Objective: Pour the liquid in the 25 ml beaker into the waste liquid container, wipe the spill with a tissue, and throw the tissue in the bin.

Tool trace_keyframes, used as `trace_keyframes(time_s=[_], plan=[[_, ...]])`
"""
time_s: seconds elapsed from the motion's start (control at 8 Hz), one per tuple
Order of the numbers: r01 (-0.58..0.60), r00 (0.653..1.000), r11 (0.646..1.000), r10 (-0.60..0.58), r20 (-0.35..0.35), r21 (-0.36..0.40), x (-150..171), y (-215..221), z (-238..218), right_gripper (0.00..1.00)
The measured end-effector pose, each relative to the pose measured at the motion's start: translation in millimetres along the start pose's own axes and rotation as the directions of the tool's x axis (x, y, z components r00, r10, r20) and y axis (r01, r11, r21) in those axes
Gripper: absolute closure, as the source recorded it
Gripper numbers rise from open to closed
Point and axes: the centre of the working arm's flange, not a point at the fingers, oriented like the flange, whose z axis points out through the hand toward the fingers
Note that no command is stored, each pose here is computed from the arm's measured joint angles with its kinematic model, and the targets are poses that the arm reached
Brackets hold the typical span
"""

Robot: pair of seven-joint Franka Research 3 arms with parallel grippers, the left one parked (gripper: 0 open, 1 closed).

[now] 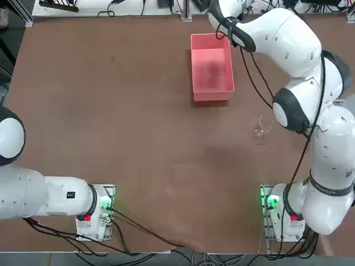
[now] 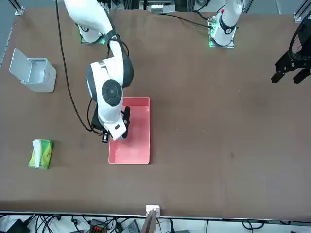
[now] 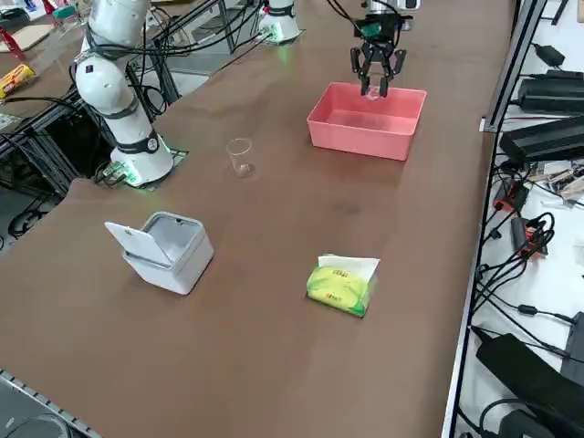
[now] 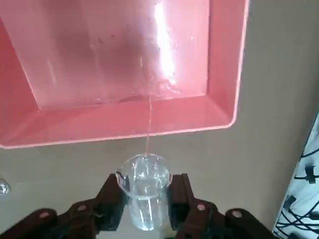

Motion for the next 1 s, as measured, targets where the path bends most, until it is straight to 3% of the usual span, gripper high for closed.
trace_keyframes(time_s=[1.0], plan=[[0.12, 0.967, 0.991, -0.105, 0.233, -0.051, 41.7, -33.7, 0.5, 0.52]])
